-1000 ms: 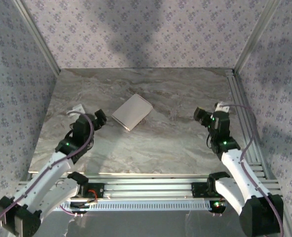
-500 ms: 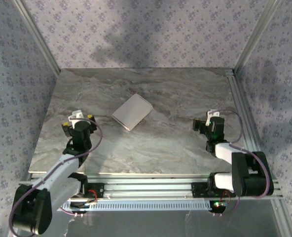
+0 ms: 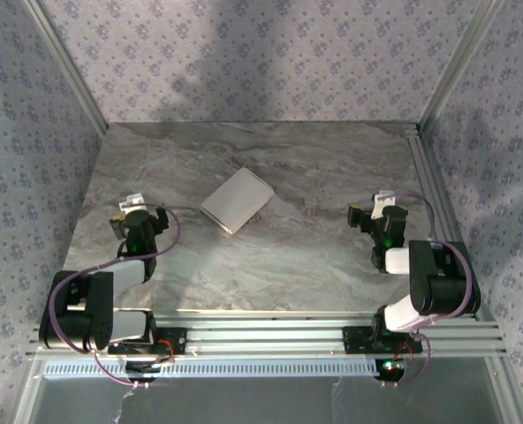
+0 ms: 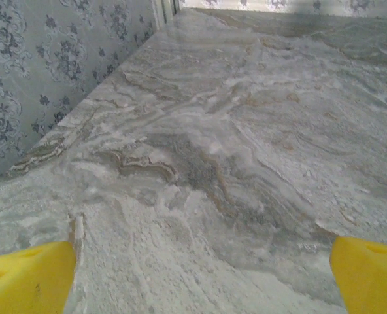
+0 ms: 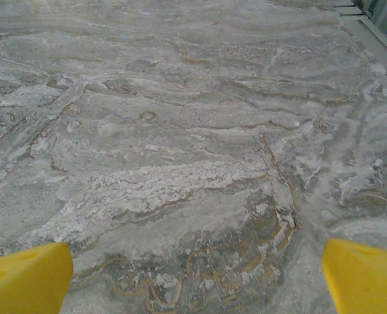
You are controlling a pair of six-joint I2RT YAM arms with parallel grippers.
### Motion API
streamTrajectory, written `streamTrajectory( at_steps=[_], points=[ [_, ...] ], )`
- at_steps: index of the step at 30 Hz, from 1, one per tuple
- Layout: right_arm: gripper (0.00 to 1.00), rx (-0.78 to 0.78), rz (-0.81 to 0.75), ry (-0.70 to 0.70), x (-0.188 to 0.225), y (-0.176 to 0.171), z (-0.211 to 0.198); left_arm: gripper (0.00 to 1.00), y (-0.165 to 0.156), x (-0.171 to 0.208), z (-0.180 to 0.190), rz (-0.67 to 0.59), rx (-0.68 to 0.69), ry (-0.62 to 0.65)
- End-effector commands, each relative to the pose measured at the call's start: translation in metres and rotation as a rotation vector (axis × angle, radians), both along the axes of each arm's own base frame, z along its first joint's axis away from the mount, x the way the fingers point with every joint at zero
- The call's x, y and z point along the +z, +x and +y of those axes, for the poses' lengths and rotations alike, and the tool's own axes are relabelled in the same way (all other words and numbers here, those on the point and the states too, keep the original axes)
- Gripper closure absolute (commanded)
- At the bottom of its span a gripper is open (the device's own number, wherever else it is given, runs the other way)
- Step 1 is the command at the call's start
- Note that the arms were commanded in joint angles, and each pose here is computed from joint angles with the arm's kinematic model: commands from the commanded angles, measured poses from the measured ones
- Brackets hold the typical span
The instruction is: Fold the paper box
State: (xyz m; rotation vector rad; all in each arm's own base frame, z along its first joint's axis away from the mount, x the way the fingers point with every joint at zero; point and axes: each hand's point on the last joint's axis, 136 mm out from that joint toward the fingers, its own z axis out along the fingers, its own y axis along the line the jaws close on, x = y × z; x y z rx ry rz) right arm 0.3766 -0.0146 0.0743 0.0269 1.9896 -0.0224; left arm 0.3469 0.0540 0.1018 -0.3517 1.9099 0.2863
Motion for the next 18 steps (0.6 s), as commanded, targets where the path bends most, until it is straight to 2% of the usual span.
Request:
streamTrajectory(
  at_steps=[1, 2, 3, 5, 9, 10, 12, 14, 15, 18],
  points=[
    [0.01, -0.015, -0.001, -0.031, 0.008, 0.014, -0.003, 0.0, 0.021, 0.012, 0.012, -0.127, -0.003, -0.05],
    [0.01, -0.024, -0.003, -0.032, 0.008, 0.014, -0.005, 0.0, 0.026, 0.014, 0.012, -0.13, -0.012, -0.044],
    [0.01, -0.027, 0.001, -0.034, 0.008, 0.014, -0.005, 0.0, 0.025, 0.006, 0.007, -0.046, -0.022, -0.052],
    [0.01, -0.027, 0.0, -0.04, 0.008, 0.014, -0.004, 0.0, 0.032, 0.008, 0.003, -0.077, -0.045, -0.028],
    [0.01, -0.027, 0.002, -0.041, 0.007, 0.013, -0.004, 0.0, 0.043, -0.01, -0.014, 0.024, -0.148, -0.044],
    [0.01, -0.027, 0.001, -0.041, 0.008, 0.014, -0.004, 0.0, 0.047, -0.005, -0.018, -0.053, -0.17, -0.006],
    [0.01, -0.026, -0.001, -0.04, 0.008, 0.014, -0.004, 0.0, 0.036, -0.01, -0.012, -0.026, -0.131, -0.044],
    [0.01, -0.027, -0.001, -0.04, 0.008, 0.014, -0.004, 0.0, 0.039, -0.006, -0.011, -0.068, -0.133, -0.025],
    [0.01, -0.026, 0.001, -0.041, 0.008, 0.014, -0.004, 0.0, 0.038, -0.009, -0.012, -0.035, -0.134, -0.033],
    [0.01, -0.027, 0.001, -0.041, 0.008, 0.014, -0.004, 0.0, 0.039, -0.008, -0.012, -0.044, -0.138, -0.031]
  ],
)
